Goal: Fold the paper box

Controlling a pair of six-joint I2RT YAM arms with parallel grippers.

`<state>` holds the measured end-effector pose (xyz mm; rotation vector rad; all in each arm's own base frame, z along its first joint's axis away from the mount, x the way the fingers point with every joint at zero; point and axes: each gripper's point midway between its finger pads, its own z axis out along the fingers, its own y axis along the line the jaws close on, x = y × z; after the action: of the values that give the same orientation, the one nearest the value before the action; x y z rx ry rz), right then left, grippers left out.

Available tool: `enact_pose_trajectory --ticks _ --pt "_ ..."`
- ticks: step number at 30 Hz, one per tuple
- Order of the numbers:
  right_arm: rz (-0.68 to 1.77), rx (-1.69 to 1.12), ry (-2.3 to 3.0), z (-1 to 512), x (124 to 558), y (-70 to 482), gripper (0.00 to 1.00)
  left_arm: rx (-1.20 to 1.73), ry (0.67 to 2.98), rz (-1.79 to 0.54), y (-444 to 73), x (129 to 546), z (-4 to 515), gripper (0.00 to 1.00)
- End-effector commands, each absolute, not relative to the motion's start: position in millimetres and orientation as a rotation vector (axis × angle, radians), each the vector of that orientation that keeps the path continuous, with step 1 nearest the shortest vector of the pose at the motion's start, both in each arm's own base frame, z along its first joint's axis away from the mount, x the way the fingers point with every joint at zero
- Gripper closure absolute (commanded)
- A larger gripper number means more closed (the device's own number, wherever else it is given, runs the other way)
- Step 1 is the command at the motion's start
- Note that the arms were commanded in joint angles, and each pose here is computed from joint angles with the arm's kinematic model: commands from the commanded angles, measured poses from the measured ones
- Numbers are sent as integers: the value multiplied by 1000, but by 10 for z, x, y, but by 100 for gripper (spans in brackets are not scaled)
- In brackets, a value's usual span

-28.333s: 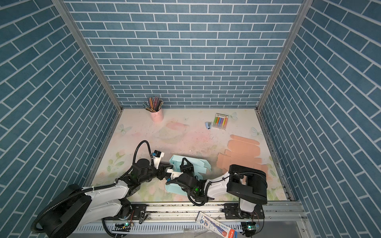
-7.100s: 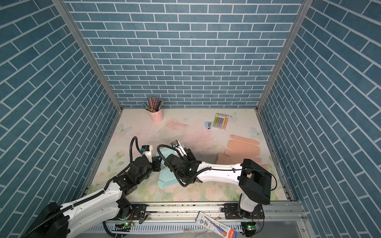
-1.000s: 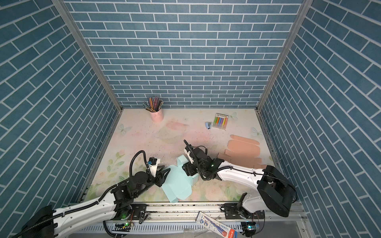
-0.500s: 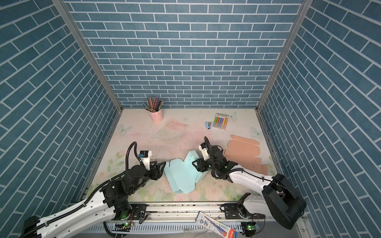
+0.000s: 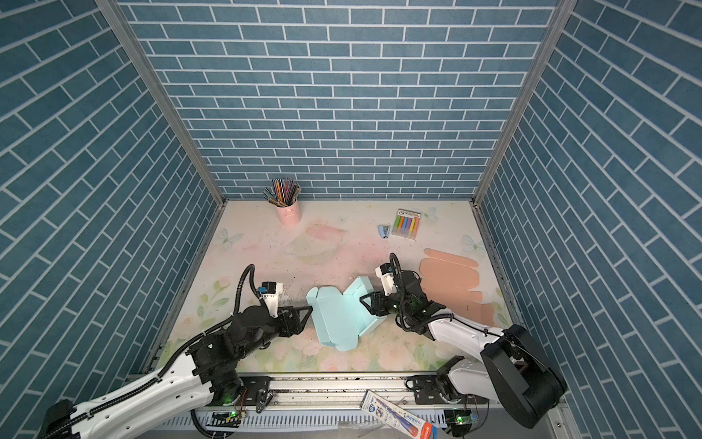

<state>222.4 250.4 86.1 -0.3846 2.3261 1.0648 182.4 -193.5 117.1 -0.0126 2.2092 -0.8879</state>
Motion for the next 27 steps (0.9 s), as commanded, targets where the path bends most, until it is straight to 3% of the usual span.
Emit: enact_pose_trajectory --ticks 1,8,20,27 --pt "1093 -383 2302 940 2238 2532 45 -53 2189 -1026 -2077 1797 1217 14" --pt "1065 -382 2304 930 2230 2489 45 -86 2191 -1117 -2181 1761 1139 17" --pt "1090 -391 2280 943 2194 2491 45 -159 2184 -1177 -2269 1748 1045 47" --pt "1097 -400 2274 936 2161 2482 45 -188 2185 -1174 -2294 1776 1011 58"
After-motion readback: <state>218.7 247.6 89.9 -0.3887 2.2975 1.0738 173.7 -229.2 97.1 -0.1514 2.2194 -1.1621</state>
